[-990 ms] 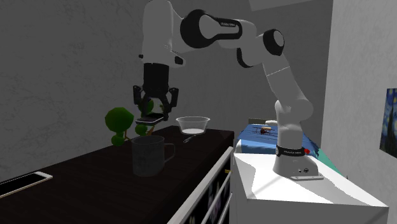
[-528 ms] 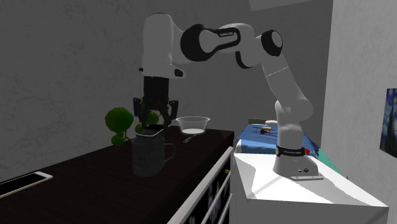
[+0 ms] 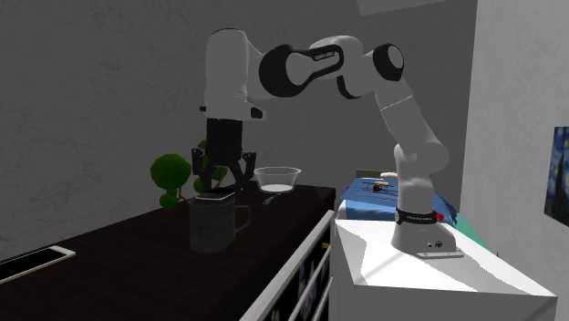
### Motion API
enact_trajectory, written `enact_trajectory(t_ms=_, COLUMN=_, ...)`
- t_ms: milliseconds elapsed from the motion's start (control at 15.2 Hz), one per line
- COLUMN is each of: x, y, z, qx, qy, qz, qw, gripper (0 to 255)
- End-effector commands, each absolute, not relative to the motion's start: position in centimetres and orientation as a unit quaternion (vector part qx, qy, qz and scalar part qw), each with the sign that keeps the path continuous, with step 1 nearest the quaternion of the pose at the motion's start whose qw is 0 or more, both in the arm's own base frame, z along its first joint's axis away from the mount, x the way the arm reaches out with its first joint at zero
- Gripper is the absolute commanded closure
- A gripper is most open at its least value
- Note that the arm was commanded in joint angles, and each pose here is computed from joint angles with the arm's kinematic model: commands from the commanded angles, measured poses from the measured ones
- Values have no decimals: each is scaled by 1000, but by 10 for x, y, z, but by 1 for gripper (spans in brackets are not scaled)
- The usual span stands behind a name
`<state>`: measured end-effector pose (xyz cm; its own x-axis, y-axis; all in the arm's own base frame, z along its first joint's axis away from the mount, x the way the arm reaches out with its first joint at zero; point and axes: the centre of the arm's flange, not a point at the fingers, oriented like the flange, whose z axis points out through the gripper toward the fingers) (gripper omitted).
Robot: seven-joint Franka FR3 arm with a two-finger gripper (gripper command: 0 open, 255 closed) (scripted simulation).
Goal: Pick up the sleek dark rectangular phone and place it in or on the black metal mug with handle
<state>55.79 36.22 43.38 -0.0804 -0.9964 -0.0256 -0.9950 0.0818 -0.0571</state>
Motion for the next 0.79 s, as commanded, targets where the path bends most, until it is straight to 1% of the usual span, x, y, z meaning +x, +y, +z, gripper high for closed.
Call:
enact_trajectory(t_ms=0, x=558, y=362, z=434, qx=-677, qy=735, qz=-12, qw=29, gripper=255)
enact_trajectory(t_ms=66, x=558, y=362, z=434, qx=-677, qy=735, qz=-12, qw=29, gripper=255)
enact_trajectory(t_ms=132, x=558, y=362, z=434, qx=-677, qy=735, qz=-12, qw=29, gripper=0)
enact_trajectory(t_ms=462, x=558, y=362, z=434, qx=-677, qy=735, qz=-12, qw=29, gripper=0)
enact_trajectory(t_ms=726, x=555, y=361, z=484, qx=-677, qy=735, qz=-12, qw=29, gripper=0)
